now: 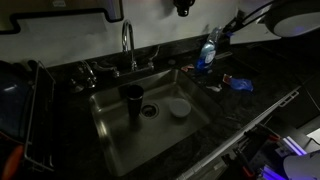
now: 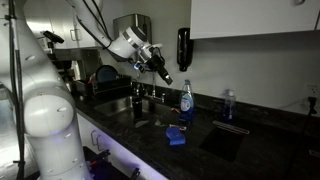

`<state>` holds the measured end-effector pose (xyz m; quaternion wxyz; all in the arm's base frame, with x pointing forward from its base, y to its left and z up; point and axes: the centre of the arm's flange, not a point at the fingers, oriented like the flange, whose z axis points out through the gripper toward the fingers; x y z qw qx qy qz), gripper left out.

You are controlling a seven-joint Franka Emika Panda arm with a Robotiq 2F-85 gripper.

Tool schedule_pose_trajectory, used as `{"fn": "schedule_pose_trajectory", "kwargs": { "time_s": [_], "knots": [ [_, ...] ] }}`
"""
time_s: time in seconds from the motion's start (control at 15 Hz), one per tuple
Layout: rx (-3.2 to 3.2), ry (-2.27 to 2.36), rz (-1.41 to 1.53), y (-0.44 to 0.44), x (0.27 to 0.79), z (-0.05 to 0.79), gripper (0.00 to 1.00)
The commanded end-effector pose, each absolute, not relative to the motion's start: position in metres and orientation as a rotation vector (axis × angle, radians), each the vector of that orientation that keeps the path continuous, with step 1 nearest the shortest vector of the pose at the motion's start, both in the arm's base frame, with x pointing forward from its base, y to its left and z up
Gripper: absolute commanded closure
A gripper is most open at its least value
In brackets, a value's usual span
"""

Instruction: Move the left bottle closer to you

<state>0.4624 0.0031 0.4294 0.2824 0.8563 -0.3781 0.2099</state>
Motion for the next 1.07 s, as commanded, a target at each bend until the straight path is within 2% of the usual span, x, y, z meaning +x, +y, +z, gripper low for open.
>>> {"fn": "schedule_pose_trajectory", "kwargs": {
  "time_s": [0.0, 0.07, 0.13, 0.53, 1.0],
  "knots": [
    [2.192, -1.185, 0.570, 0.010, 0.515, 0.427, 0.00],
    [2.207, -1.201, 0.582, 0.009, 0.522, 0.430, 0.00],
    [2.223, -1.155, 0.584, 0.006, 0.491, 0.427, 0.00],
    [2.220, -1.200, 0.582, 0.006, 0.510, 0.428, 0.00],
    [2.092, -1.399, 0.760, 0.006, 0.521, 0.422, 0.00]
  ]
}}
